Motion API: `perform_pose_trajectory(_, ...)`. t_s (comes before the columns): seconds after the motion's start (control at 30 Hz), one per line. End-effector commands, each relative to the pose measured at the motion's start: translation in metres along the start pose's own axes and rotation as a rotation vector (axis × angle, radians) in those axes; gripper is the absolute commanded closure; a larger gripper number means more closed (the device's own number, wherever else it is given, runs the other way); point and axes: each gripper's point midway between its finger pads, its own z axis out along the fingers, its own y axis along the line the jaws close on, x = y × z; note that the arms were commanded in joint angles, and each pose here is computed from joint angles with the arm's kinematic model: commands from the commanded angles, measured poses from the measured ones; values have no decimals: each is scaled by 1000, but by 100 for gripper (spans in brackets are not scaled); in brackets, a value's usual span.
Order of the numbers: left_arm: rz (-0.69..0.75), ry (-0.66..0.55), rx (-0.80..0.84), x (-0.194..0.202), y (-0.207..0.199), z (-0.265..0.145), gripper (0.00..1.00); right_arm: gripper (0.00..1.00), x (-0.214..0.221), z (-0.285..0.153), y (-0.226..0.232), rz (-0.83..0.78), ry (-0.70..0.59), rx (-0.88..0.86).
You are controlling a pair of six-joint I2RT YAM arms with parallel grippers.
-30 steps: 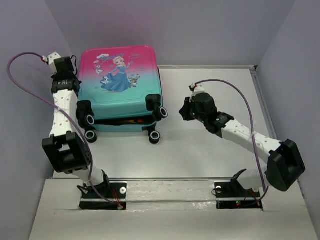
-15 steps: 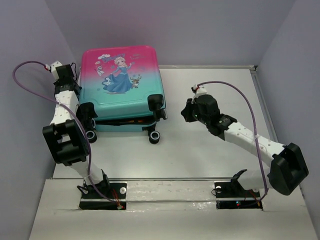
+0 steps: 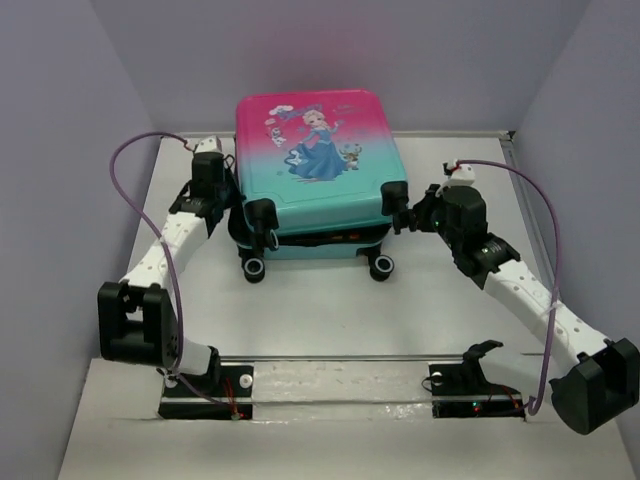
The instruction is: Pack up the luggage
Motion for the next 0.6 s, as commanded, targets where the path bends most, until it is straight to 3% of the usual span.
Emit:
perform_pose_trajectory(0.0, -36, 212, 325, 59, -81, -82, 94, 93, 0, -10, -7, 18, -1, 22)
perform_pose_trajectory(0.13, -115, -31, 366, -12, -88, -143, 94, 93, 2, -18, -28, 37, -10, 98)
perform_pose_trajectory(0.2, -147, -152, 351, -49, -87, -160, 94, 93, 2, -22, -31, 49, -18, 112)
perform_pose_trajectory(0.27, -139, -196, 350, -68, -92, -161, 89, 87, -6, -27, -30, 52, -41, 113)
perform_pose_trajectory(0.3, -131, -204, 342, -75, -94, -158, 86, 81, -10, -28, -30, 51, -52, 118)
perform_pose_trajectory(0.33, -103, -191, 316, -82, -98, -145, 77, 56, -20, -27, -32, 45, -70, 139)
perform_pose_trajectory(0.37, -89, -179, 299, -82, -98, -137, 71, 40, -26, -26, -34, 41, -76, 149)
perform_pose_trajectory(0.4, -74, -177, 278, -82, -97, -130, 61, 26, -31, -24, -30, 22, -73, 138)
perform_pose_trajectory(0.43, -65, -178, 281, -84, -99, -124, 40, 11, -33, -20, -19, 17, -56, 89)
perform_pose_trajectory(0.5, -47, -134, 254, -77, -92, -97, 24, 3, -48, -7, -12, 32, -47, 46)
perform_pose_trajectory(0.57, -47, -92, 278, -72, -94, -77, 17, 0, -59, 1, -10, 49, -40, 4)
